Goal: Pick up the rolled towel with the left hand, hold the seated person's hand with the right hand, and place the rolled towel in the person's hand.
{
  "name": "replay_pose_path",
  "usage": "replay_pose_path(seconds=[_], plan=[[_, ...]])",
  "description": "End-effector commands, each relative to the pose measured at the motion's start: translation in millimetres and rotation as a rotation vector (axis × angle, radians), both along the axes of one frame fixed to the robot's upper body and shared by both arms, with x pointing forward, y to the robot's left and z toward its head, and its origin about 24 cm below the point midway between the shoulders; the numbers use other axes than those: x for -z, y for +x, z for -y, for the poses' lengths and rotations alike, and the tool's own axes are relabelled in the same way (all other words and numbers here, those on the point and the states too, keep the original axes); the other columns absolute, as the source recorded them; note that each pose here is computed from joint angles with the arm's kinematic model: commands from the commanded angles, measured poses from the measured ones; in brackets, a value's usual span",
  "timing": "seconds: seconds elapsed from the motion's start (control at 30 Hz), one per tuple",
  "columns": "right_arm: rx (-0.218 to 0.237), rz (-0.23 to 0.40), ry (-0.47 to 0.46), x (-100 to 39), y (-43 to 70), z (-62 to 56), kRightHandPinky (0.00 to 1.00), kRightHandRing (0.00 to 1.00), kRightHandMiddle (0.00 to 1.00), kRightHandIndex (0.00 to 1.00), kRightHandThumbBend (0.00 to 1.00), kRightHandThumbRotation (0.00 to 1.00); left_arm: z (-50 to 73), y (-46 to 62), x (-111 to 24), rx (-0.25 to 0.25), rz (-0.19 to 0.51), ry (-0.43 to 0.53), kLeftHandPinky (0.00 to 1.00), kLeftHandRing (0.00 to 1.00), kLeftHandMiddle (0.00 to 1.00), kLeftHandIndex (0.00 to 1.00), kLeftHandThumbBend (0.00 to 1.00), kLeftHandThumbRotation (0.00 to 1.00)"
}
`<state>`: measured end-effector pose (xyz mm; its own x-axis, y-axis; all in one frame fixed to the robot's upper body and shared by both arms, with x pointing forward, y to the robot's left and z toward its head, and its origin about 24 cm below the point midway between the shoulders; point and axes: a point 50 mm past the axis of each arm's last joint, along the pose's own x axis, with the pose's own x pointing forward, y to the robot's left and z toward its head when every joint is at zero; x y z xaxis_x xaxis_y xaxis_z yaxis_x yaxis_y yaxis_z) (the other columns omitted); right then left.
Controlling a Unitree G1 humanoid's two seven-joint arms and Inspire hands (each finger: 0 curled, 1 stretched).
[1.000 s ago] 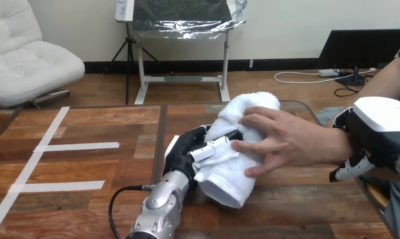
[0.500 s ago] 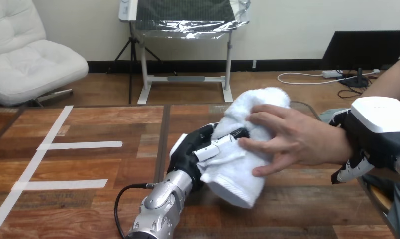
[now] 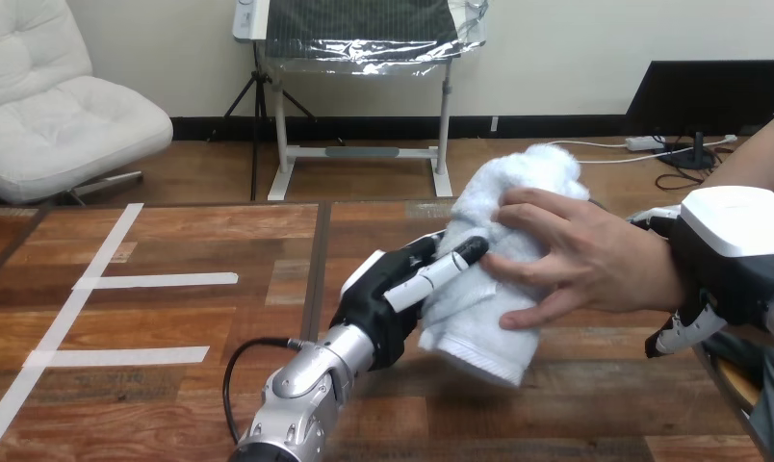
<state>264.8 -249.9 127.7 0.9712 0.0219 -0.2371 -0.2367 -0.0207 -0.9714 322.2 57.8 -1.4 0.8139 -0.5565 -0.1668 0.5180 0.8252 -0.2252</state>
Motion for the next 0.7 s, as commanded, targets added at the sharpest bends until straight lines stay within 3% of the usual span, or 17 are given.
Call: replay_pose_path(seconds=[0.0, 0.67], plan=[[-0.063, 0.081, -0.004, -20.0, 2.8, -15.3, 0.85, 0.98, 0.97, 0.87, 0.95, 0.0, 45.5, 18.5, -66.7, 0.214, 0.281, -0.038, 1.0, 1.0, 1.0, 1.0, 0.99, 0.66], [-0.092, 0.094, 0.009, -20.9, 2.3, -20.4, 0.85, 1.0, 1.0, 0.92, 1.0, 0.0, 27.5, 16.2, -59.3, 0.21, 0.308, -0.034, 1.0, 1.0, 1.0, 1.0, 0.91, 0.74]])
